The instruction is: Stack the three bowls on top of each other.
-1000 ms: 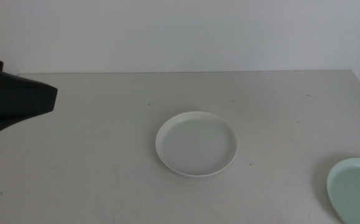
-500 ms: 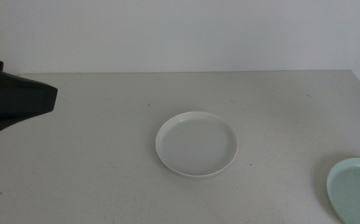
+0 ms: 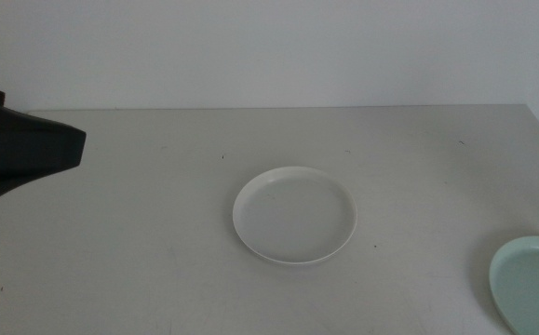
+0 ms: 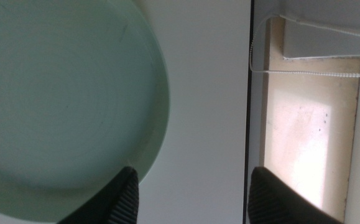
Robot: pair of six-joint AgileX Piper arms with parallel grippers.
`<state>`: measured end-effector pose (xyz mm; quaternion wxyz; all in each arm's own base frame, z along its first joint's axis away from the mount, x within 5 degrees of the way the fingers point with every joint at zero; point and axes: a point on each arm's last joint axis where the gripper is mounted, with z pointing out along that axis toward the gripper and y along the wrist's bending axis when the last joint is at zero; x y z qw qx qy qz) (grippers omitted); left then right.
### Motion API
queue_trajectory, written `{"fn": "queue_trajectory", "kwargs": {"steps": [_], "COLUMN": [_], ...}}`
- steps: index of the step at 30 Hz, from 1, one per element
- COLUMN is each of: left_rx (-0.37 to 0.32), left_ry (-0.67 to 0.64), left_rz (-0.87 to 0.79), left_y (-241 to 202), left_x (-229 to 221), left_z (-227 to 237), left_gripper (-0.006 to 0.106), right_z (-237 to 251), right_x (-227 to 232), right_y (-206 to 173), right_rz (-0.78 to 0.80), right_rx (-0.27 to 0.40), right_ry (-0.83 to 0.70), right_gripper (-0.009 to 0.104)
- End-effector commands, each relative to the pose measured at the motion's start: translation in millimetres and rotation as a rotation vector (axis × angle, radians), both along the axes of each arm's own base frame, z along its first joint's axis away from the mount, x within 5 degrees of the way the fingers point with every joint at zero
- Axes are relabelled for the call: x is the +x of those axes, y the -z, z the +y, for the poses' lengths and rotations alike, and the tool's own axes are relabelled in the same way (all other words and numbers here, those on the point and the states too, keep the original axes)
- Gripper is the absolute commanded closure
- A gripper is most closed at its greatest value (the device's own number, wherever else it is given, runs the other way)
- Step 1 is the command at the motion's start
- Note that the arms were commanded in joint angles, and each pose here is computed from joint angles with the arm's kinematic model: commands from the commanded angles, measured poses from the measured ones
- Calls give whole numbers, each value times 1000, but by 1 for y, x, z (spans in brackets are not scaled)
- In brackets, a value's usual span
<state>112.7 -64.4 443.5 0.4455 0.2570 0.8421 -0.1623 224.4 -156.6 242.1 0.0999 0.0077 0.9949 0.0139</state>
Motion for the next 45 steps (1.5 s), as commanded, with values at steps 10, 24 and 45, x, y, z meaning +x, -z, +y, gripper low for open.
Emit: {"fn": "queue_trajectory", "kwargs": {"steps": [10,24,45], "left_rx": [-56,-56,-55], "left_ry": [-7,-7,-7], "left_rz": [-67,-67,-66], "left_y": [-11,-11,-11], "left_x": [-1,-1,-1], "left_z": [-1,-1,-1], "left_gripper": [-5,-5,-5], "right_z": [-12,-3,2], "right_x": [23,44,41], "right_y": [18,37,72], "right_rz": [-69,-87,9], "right_rx": [32,52,67], "right_ry": [1,-37,-88], "right_gripper": [50,50,52]}}
